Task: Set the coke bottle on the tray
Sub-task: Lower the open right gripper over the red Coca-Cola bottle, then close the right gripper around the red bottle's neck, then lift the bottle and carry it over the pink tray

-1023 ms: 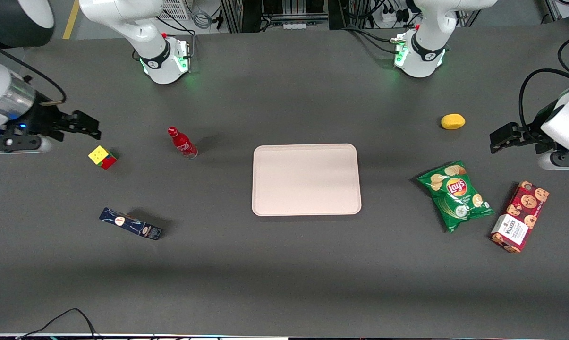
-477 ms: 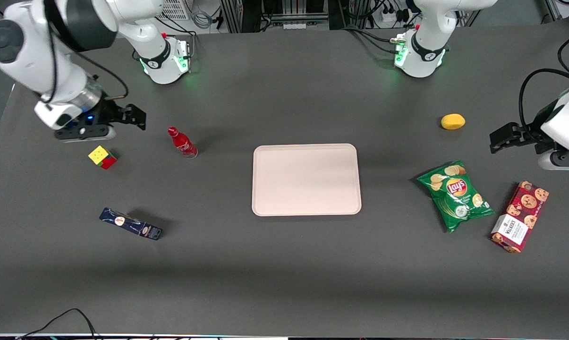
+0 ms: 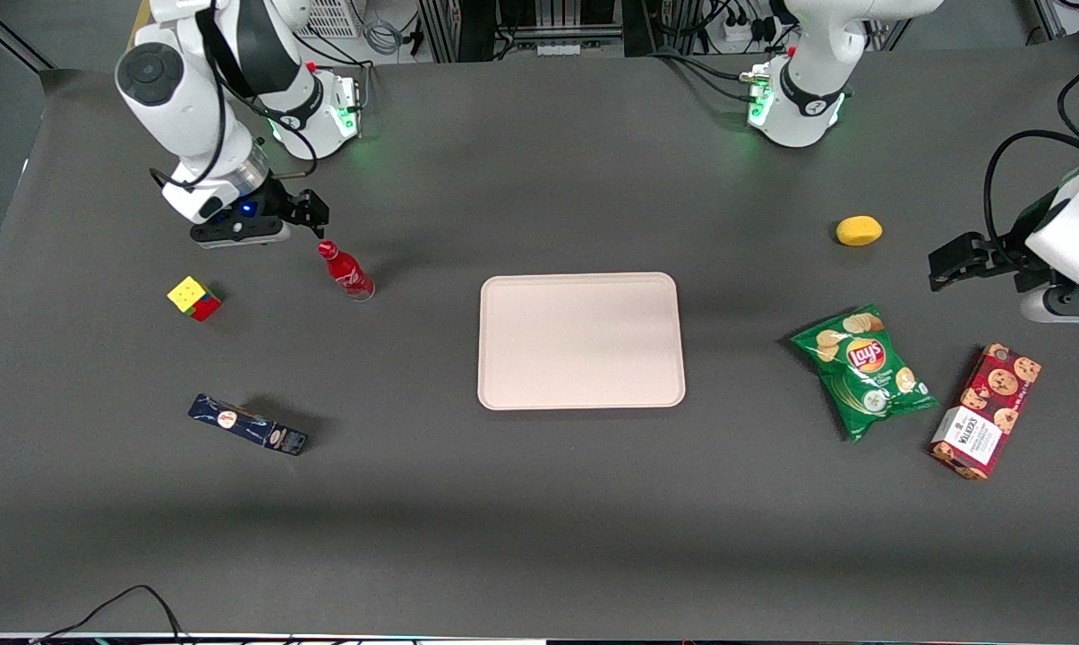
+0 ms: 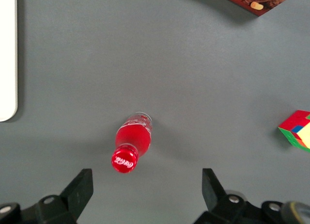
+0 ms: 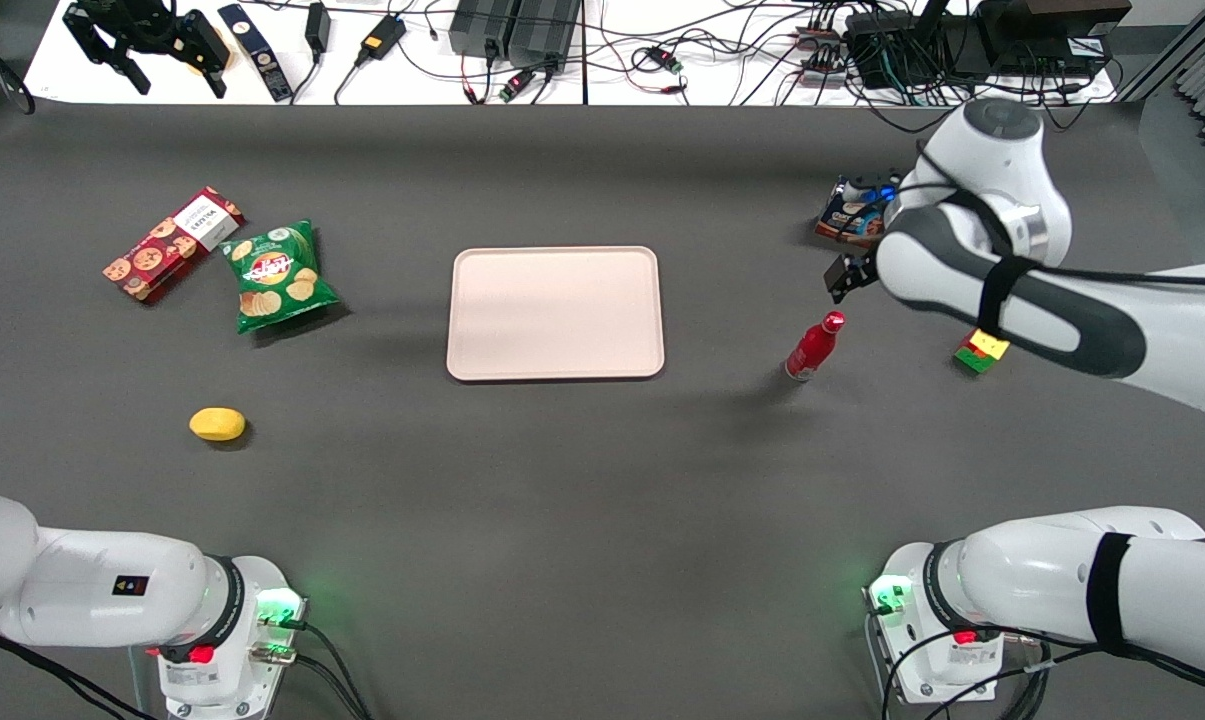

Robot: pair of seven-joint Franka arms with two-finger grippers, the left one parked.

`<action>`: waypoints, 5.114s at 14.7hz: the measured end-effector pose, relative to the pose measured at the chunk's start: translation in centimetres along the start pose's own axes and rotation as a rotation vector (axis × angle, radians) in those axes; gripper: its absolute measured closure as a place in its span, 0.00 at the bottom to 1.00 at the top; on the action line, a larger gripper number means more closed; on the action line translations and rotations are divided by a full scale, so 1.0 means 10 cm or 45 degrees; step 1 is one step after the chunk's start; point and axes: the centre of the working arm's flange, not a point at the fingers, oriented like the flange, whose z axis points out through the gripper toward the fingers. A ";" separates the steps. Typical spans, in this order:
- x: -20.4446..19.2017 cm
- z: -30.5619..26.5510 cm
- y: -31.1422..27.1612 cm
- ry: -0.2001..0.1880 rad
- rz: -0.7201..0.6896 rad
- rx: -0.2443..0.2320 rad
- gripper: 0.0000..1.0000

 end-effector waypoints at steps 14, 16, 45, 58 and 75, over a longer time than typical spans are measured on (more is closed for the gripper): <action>-0.02 0.64 -0.15 0.024 -0.040 0.022 0.00; -0.02 0.65 -0.17 0.021 -0.045 0.022 0.00; 0.11 0.43 -0.34 -0.084 -0.049 0.048 0.68; 1.24 -1.72 -1.33 -0.083 0.085 0.176 0.68; 1.93 -0.04 -3.03 -0.138 0.220 0.107 0.68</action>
